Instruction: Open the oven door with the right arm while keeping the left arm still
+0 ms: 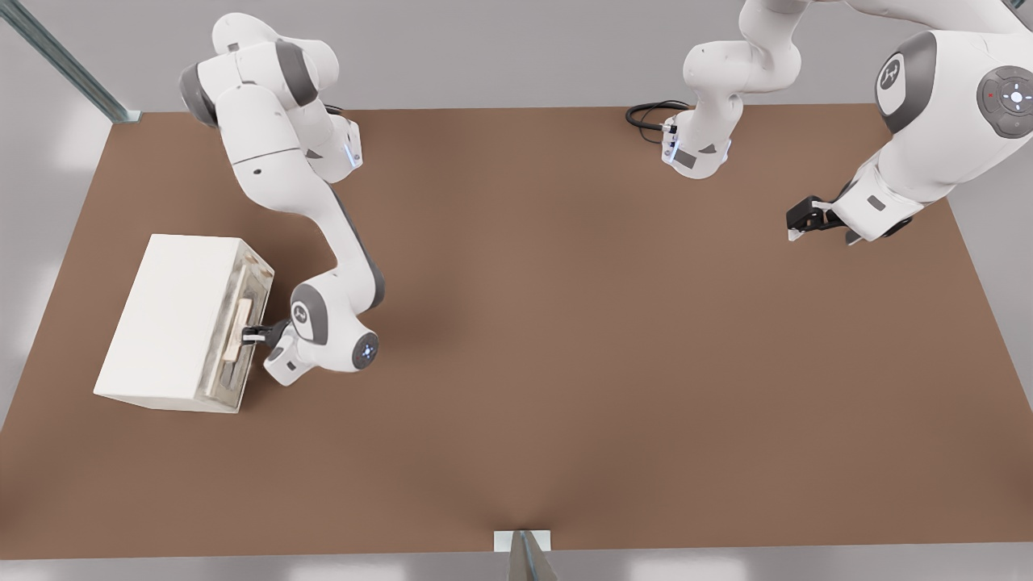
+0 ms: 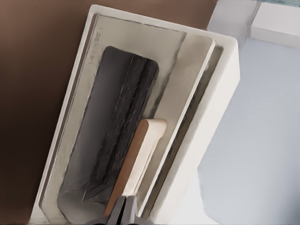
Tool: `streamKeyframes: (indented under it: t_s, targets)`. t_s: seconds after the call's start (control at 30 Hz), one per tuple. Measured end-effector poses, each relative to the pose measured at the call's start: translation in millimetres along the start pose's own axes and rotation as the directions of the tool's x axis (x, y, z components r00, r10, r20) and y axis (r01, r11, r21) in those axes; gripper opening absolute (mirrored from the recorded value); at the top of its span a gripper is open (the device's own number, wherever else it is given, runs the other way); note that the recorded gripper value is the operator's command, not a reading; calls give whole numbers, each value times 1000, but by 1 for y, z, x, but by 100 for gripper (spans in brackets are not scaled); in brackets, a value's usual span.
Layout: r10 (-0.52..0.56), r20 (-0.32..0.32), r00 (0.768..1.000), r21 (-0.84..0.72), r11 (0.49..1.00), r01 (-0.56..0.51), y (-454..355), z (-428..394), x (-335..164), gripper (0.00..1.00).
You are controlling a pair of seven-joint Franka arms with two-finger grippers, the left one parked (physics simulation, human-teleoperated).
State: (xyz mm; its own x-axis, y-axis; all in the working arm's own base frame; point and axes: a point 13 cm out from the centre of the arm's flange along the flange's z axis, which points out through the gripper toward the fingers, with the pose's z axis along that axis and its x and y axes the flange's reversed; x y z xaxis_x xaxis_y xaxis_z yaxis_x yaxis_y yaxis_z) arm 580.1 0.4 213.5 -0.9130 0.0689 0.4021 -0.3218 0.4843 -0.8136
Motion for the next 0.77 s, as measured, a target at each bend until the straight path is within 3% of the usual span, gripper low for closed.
streamKeyframes:
  t_s: [0.1, 0.13, 0.17, 0.2, 0.23, 0.3, 0.4, 0.53, 0.77]
  targets:
    - [64, 57, 996, -111, 992, -57, -13, -67, -1, 21]
    - [105, 67, 992, -198, 976, -90, -33, -90, -1, 72]
    - [149, 25, 989, -344, 930, -131, -63, -87, -2, 100]
    - [178, -46, 983, -494, 851, -177, -94, -65, 0, 100]
    - [190, -74, 979, -600, 775, -196, -119, -60, 9, 100]
    - [194, -45, 980, -732, 661, -165, -156, -84, 51, 100]
    - [180, 2, 984, -823, 560, -100, -176, -98, 114, 100]
    - [152, 70, 986, -861, 508, -17, -173, -114, 127, 100]
    - [121, 145, 982, -867, 494, 67, -171, -122, 126, 100]
